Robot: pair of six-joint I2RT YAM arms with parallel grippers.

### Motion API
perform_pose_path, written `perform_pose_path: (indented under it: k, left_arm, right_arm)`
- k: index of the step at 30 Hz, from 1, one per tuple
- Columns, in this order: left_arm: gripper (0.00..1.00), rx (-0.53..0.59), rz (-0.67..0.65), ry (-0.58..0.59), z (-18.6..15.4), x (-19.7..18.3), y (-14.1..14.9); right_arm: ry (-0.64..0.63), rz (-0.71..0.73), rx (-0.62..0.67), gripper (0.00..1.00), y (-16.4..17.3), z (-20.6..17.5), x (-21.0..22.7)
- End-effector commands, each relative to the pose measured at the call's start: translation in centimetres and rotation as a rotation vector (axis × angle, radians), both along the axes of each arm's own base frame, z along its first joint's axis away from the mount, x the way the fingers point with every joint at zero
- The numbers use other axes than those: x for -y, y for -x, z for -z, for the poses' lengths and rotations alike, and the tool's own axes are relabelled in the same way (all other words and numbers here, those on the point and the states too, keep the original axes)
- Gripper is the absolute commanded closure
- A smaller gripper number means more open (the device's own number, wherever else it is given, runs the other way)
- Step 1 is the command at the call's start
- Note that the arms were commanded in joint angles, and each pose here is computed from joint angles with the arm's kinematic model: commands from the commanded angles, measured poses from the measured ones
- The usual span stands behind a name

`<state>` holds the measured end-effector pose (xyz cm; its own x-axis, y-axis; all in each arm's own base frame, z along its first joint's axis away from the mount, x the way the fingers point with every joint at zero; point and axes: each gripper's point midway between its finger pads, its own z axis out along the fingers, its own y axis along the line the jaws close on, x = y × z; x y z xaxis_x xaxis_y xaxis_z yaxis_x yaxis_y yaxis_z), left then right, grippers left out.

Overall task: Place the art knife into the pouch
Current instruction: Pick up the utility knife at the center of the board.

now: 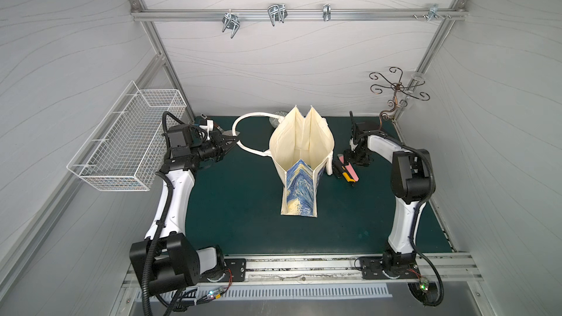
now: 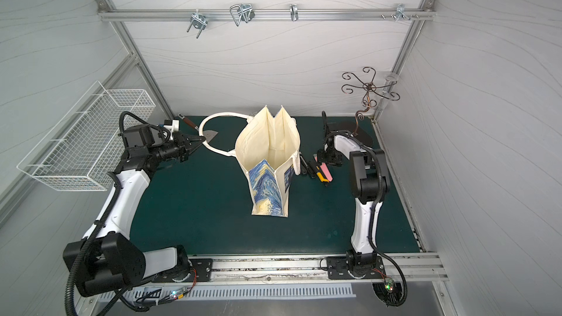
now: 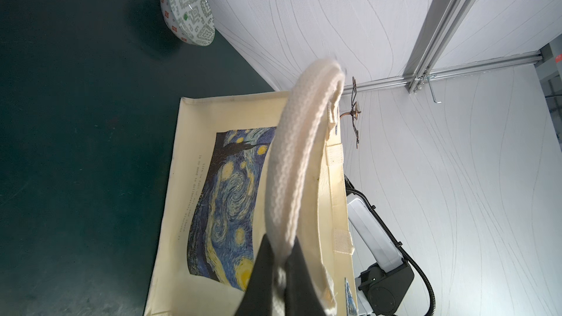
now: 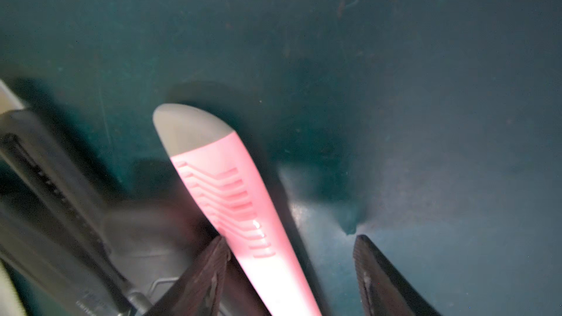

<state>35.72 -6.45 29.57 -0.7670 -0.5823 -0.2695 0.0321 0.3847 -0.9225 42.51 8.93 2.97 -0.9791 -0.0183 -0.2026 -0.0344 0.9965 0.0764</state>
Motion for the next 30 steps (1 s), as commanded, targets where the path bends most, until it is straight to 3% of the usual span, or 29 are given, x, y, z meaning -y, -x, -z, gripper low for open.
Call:
perform_pose_path:
  k: [1,6,8,14,19,26,30]
  left_arm:
    - [1.00,0.069,0.027,-0.014,-2.0,0.2,-0.1]
    - [1.00,0.066,0.028,-0.018,-1.9,0.3,0.0]
    - [1.00,0.068,0.028,-0.018,-1.9,0.3,0.0]
    - [1.00,0.070,0.026,-0.016,-1.8,0.2,-0.2]
    - [1.00,0.071,0.026,-0.019,-1.7,0.2,-0.4]
    - [1.00,0.073,0.035,-0.025,-1.8,0.2,-0.4]
    - [1.00,0.073,0.036,-0.032,-1.7,0.2,-0.4]
  right_arm:
    - [-0.012,-0.022,-0.070,0.32,1.5,2.2,-0.7]
    - [-0.016,-0.037,-0.093,0.33,1.6,3.0,-1.3]
    - [-0.003,-0.040,-0.104,0.42,1.6,3.4,-1.3]
    - [-0.009,-0.036,-0.114,0.53,2.0,3.1,-1.3]
    - [-0.011,-0.035,-0.103,0.79,2.4,2.5,-1.2]
    - [-0.022,-0.066,-0.055,0.81,2.7,-0.1,-1.8]
    - [-0.020,-0.099,0.007,0.81,3.3,-3.4,-2.8]
